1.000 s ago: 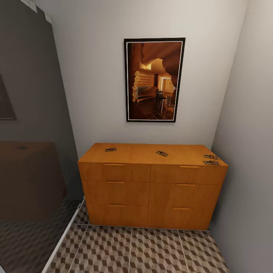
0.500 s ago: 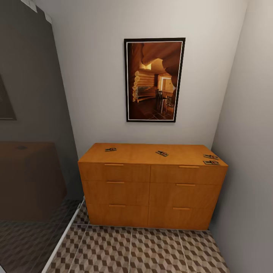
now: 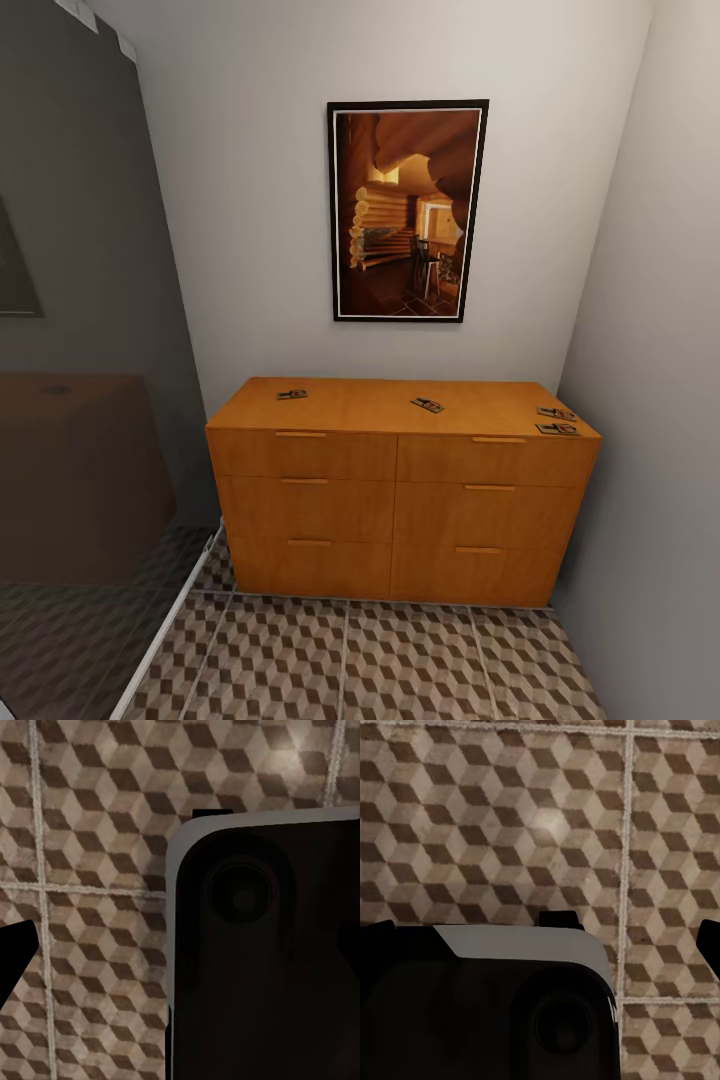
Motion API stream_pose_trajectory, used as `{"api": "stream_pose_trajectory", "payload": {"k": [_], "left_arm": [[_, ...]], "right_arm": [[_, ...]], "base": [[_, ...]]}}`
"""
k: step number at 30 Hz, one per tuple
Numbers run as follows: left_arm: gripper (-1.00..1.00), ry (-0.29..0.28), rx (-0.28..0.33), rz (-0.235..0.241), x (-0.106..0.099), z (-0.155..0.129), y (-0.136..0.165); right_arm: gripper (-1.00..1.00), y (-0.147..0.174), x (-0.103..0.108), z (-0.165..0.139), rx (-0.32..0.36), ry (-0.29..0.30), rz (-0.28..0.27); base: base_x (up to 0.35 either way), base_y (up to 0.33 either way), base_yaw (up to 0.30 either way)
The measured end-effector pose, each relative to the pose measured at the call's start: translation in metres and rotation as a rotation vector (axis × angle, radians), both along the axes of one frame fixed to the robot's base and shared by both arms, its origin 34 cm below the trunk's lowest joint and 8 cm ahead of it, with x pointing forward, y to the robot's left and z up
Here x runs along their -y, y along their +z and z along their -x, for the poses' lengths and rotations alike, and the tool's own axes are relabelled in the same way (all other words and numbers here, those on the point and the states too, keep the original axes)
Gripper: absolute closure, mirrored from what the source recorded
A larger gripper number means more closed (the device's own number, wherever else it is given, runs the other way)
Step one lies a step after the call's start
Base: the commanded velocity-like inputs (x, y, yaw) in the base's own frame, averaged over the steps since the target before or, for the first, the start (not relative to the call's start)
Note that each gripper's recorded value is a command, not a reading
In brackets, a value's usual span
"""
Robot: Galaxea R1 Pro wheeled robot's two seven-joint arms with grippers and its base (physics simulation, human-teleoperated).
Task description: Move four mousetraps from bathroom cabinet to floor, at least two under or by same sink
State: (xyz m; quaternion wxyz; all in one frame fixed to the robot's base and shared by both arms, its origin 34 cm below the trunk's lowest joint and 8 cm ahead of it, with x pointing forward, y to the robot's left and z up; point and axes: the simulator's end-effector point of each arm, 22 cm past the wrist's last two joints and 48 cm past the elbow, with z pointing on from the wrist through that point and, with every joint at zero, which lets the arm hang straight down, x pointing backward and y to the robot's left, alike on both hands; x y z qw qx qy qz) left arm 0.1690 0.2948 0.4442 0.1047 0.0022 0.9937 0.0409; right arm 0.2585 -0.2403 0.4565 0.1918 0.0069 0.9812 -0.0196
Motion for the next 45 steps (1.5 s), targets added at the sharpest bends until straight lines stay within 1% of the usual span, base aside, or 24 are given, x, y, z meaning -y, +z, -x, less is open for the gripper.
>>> {"api": "stream_pose_trajectory", "payload": {"k": [45], "left_arm": [[-1.00,-0.001,0.000,0.001,0.0002,-0.0001,0.0000]], "right_arm": [[-1.00,0.0000,-0.0016,0.0002,-0.001,-0.002,-0.003]], "base": [[0.000,0.000,0.000]]}}
